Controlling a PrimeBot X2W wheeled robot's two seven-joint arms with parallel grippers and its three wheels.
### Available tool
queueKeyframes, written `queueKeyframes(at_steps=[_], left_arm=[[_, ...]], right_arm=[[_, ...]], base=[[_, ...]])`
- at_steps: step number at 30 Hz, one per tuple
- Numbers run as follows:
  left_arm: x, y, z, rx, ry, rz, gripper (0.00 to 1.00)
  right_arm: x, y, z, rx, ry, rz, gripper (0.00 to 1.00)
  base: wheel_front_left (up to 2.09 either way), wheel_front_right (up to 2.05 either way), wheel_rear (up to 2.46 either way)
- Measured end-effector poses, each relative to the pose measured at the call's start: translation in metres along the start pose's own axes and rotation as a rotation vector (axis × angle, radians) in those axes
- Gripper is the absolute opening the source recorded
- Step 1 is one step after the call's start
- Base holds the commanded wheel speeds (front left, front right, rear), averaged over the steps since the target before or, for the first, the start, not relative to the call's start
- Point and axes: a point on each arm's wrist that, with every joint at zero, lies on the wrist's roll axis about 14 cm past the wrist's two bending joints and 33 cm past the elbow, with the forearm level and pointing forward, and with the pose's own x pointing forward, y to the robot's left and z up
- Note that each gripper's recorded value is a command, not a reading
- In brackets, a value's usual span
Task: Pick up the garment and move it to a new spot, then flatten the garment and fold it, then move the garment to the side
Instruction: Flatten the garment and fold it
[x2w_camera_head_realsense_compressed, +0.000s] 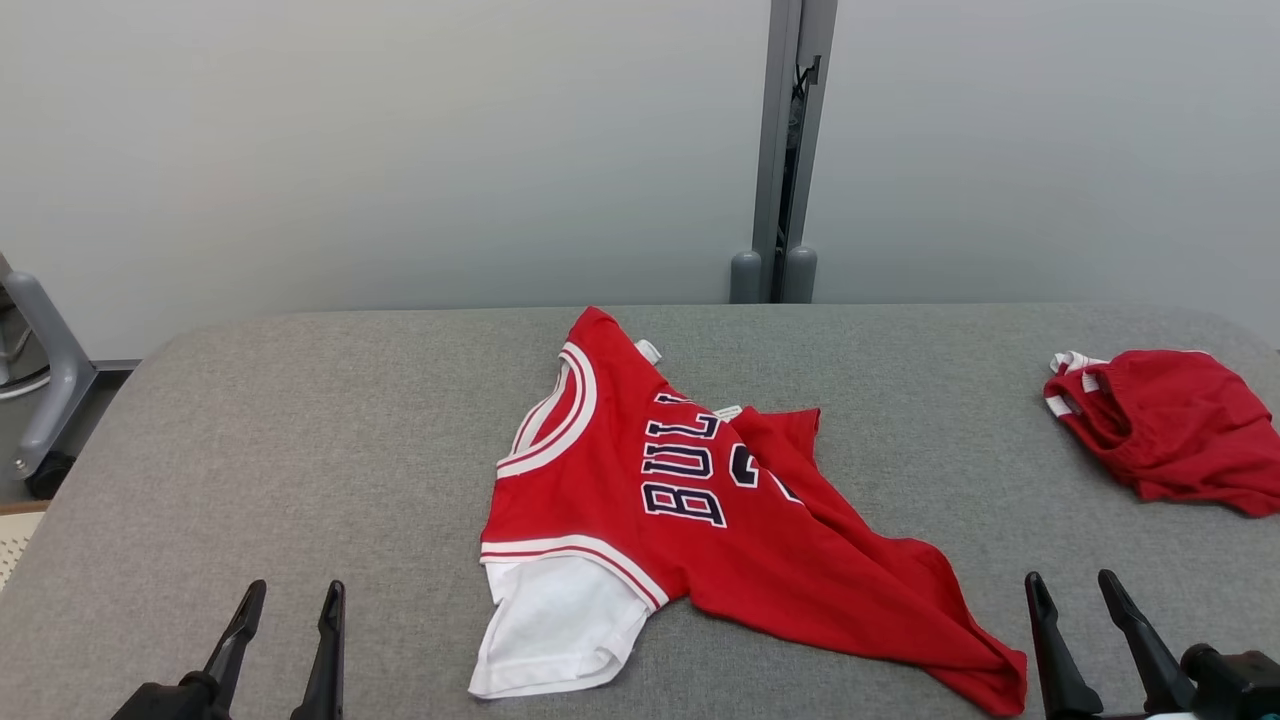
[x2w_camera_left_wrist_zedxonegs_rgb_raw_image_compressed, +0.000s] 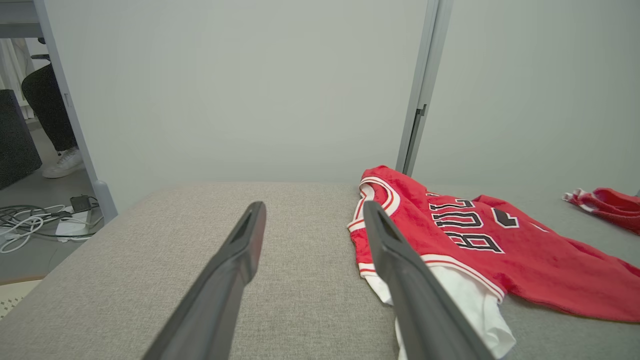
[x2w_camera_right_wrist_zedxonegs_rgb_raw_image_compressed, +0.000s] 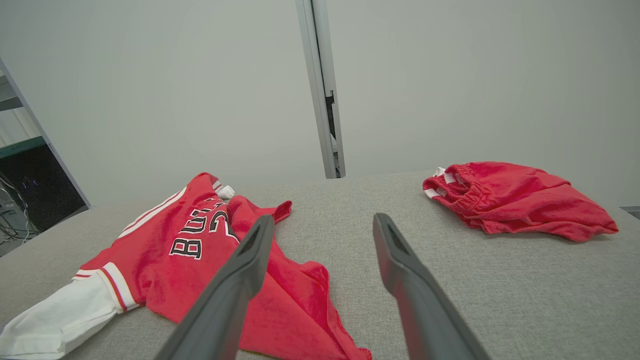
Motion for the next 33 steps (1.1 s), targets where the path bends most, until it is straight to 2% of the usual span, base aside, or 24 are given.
queueKeyframes(at_steps=[13, 21, 29, 33], left_arm=[[0.001, 0.001, -0.001, 0.007, 0.01, 0.002, 1.0], [0.008, -0.02, -0.023, 0.006, 0.109, -0.072, 1.0], [0.009, -0.054, -0.071, -0.003, 0.279, -0.178, 1.0], [0.004, -0.062, -0.096, -0.024, 0.356, -0.193, 1.0]], right_arm=[[-0.002, -0.001, -0.001, 0.002, 0.001, -0.006, 1.0], [-0.003, -0.014, -0.017, -0.019, 0.067, -0.02, 1.0], [-0.009, -0.034, -0.051, -0.012, 0.189, -0.068, 1.0], [-0.015, -0.035, -0.071, -0.003, 0.259, -0.074, 1.0]], base=[[0.0, 0.0, 0.0], [0.0, 0.0, 0.0], [0.0, 0.0, 0.0], [0.0, 0.0, 0.0]])
